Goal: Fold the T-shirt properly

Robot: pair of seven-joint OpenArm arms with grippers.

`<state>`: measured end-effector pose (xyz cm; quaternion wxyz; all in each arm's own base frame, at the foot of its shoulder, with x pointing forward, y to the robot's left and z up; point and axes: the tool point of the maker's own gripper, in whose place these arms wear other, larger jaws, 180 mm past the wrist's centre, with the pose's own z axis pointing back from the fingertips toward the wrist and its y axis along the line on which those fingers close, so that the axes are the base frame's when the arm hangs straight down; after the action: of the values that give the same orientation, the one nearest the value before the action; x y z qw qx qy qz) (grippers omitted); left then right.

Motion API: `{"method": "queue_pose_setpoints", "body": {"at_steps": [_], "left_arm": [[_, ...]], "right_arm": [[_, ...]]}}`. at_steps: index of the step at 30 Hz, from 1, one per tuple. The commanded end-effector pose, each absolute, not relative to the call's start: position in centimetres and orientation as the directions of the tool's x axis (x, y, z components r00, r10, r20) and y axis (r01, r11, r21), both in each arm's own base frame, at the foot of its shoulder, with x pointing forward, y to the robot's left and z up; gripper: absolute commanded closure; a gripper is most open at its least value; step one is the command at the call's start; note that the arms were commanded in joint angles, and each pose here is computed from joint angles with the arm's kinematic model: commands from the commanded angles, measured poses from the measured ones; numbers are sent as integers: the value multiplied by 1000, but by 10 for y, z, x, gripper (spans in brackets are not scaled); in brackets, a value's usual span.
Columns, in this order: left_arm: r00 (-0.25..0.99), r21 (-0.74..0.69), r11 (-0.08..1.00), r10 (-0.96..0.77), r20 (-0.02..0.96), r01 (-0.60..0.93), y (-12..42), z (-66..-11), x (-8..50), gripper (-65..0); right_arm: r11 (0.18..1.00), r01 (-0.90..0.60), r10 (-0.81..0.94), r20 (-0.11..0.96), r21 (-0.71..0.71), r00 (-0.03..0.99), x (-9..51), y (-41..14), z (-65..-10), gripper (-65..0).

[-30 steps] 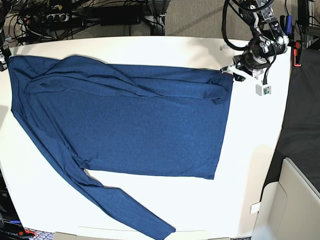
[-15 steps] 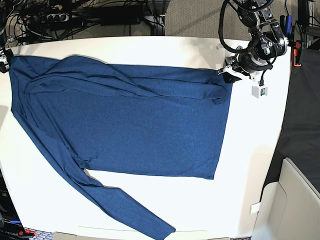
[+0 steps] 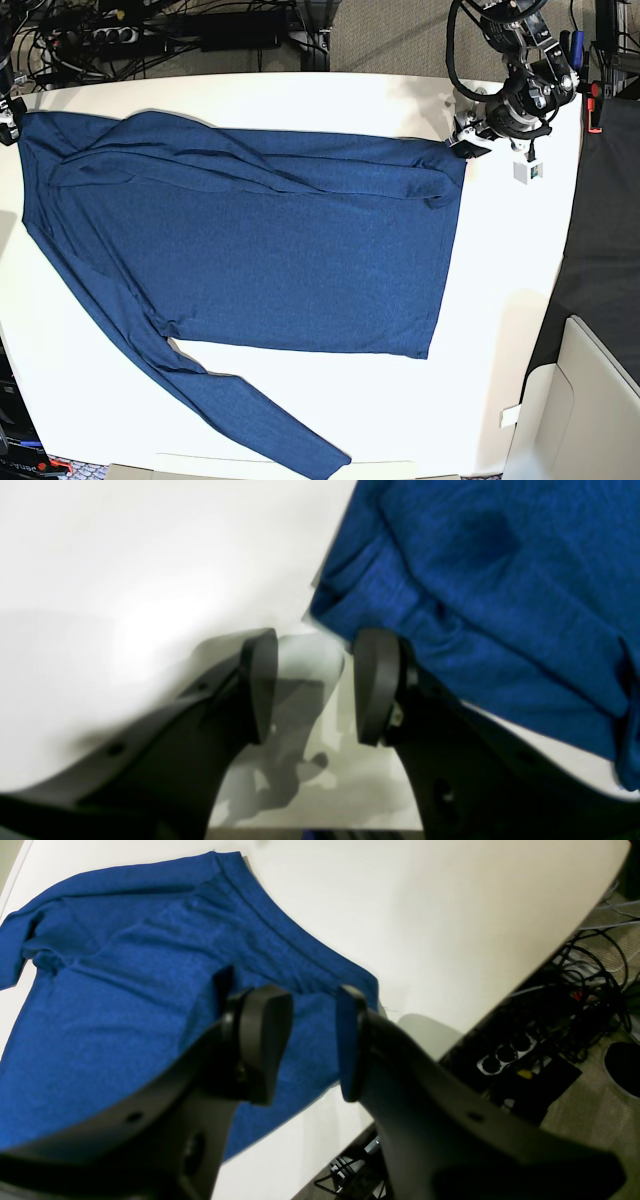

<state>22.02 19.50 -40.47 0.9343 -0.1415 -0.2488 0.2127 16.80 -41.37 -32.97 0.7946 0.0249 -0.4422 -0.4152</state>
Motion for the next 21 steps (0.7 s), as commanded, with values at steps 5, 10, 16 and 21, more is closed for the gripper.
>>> {"method": "queue_pose_setpoints", "body": {"at_steps": [5, 10, 16, 21], "left_arm": [[758, -467, 833, 502, 417, -295, 183, -392, 233, -252], [756, -499, 816, 516, 402, -292, 177, -393, 234, -252], [745, -525, 795, 543, 388, -306, 176, -401, 245, -251], [727, -602, 748, 574, 377, -279, 165, -392, 254, -251]], "right_arm": [[673, 620, -656, 713, 403, 249, 173, -419, -315, -200], [673, 623, -656, 712, 399, 252, 170, -420, -316, -200], [665, 633, -655, 718, 397, 237, 167, -425, -313, -200], [665, 633, -655, 718, 397, 237, 167, -425, -313, -200]]}}
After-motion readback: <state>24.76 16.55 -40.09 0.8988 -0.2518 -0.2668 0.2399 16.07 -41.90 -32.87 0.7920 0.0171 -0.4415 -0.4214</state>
